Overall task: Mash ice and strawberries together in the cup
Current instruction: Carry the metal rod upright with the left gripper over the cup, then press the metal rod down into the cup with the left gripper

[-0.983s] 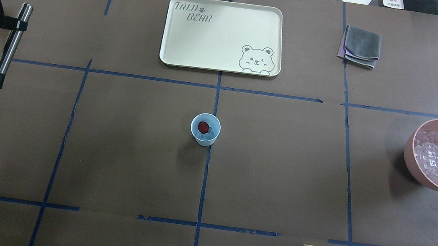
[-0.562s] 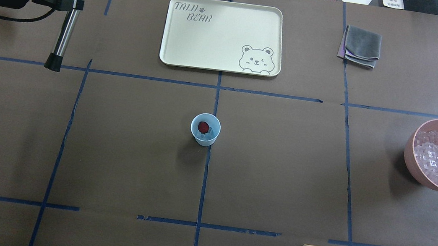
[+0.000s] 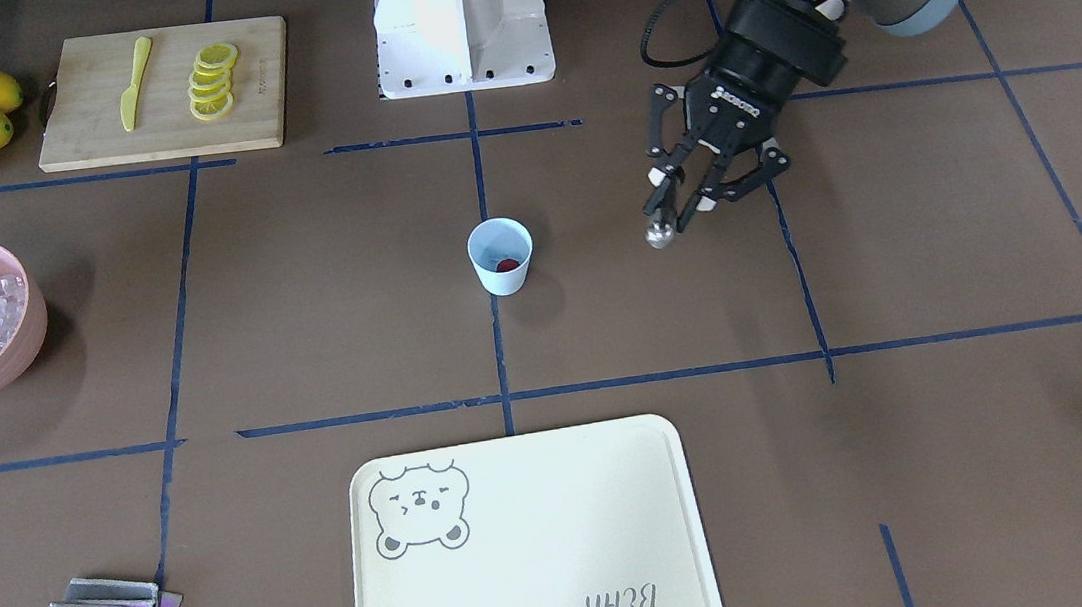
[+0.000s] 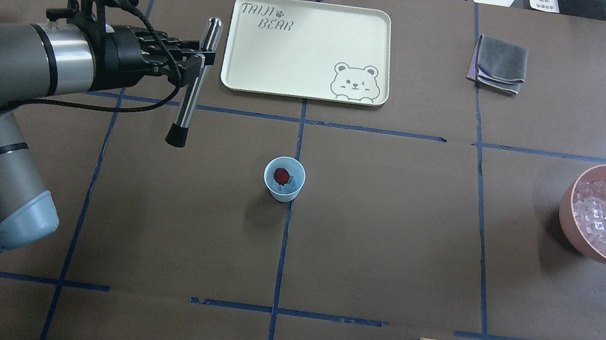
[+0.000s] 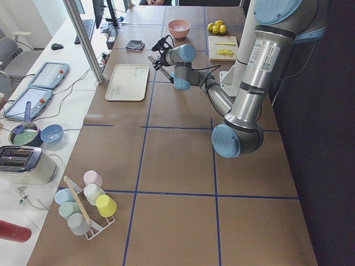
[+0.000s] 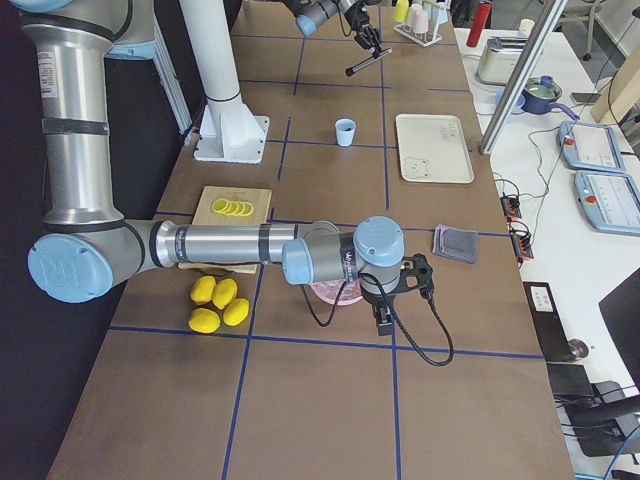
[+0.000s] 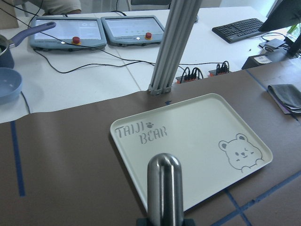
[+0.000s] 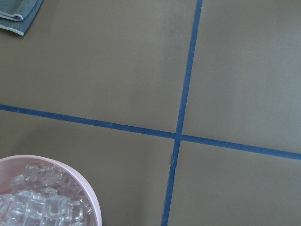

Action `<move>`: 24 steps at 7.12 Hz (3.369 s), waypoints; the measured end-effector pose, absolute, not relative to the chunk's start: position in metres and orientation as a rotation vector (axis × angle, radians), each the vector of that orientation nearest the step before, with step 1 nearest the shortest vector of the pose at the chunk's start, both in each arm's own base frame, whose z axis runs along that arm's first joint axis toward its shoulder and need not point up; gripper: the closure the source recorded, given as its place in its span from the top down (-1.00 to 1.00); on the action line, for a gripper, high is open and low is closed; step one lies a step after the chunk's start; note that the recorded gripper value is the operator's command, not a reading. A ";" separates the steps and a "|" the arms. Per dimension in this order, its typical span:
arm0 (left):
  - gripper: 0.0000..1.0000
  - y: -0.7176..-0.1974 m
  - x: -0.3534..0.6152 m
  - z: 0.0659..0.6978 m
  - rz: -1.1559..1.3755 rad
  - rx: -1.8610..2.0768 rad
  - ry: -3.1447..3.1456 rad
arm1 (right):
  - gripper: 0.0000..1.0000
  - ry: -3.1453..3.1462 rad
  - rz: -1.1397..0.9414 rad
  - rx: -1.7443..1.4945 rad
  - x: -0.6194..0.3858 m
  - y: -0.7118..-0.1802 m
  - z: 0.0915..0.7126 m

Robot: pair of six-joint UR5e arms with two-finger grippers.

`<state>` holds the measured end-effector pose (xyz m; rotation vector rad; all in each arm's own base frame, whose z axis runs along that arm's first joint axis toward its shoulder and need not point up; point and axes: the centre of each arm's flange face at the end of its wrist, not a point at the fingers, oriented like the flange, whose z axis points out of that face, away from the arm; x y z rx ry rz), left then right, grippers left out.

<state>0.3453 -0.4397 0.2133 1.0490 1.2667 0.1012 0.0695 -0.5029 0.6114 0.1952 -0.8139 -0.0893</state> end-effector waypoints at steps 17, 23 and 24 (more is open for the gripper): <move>-1.00 -0.372 0.491 0.213 -0.196 1.609 1.285 | 0.99 -0.802 -0.099 0.215 0.070 -0.501 0.603; -1.00 -0.360 0.517 0.224 -0.219 1.609 1.361 | 0.99 -0.802 -0.098 0.215 0.070 -0.501 0.603; -1.00 -0.360 0.519 0.226 -0.216 1.607 1.359 | 0.99 -0.802 -0.098 0.215 0.071 -0.501 0.603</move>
